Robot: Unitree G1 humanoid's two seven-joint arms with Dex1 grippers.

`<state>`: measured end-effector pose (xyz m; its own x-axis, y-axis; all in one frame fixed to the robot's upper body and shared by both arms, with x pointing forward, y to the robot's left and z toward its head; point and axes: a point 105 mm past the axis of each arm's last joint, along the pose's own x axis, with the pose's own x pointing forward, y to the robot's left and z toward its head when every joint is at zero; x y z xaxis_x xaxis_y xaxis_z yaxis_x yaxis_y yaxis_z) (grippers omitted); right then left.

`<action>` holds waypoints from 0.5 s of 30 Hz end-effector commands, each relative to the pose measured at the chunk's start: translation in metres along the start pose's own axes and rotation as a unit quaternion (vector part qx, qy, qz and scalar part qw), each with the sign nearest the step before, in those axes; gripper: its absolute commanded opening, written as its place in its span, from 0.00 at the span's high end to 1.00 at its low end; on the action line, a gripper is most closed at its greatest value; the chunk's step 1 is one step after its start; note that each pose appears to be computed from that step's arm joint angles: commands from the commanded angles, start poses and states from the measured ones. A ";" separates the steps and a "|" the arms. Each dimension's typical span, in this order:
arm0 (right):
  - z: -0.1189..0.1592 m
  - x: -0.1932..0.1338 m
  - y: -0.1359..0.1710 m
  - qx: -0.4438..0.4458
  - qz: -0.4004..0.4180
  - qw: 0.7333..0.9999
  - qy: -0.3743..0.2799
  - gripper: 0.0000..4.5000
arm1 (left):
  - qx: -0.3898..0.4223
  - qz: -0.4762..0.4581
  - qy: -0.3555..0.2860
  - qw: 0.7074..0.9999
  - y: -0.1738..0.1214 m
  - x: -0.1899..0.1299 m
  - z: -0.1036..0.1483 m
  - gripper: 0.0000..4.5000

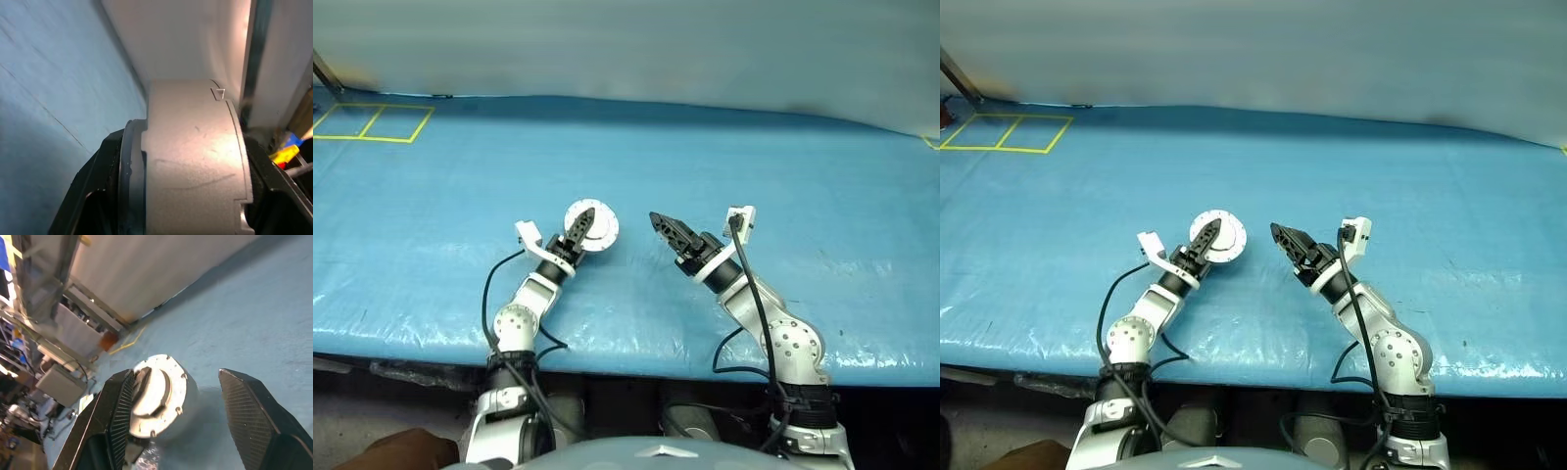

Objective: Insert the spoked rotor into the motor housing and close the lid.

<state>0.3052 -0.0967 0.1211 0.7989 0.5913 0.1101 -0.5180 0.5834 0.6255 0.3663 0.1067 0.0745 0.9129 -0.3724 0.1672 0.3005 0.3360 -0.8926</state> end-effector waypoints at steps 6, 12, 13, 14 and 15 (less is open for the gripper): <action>-0.003 -0.007 -0.002 -0.032 0.005 0.999 -0.001 0.36 | 0.066 0.122 -0.092 0.986 0.026 0.038 0.062 0.40; -0.006 -0.009 -0.004 -0.044 0.001 0.999 0.003 0.36 | 0.124 0.195 -0.086 0.969 0.042 0.048 0.074 0.40; -0.006 -0.010 -0.004 -0.044 0.000 0.999 0.003 0.35 | 0.126 0.197 -0.089 0.968 0.043 0.048 0.075 0.35; -0.006 -0.010 -0.005 -0.045 -0.003 0.999 0.002 0.35 | 0.134 0.199 -0.095 0.966 0.043 0.047 0.078 0.30; -0.006 -0.010 -0.006 -0.045 -0.005 0.999 0.001 0.35 | 0.141 0.208 -0.104 0.962 0.045 0.044 0.082 0.25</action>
<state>0.2985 -0.1024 0.0992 0.8050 0.5907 0.0545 -0.5069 0.6372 0.5805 0.4414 0.1651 0.0695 0.9951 -0.0291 -0.0942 -0.0560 0.6194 -0.7831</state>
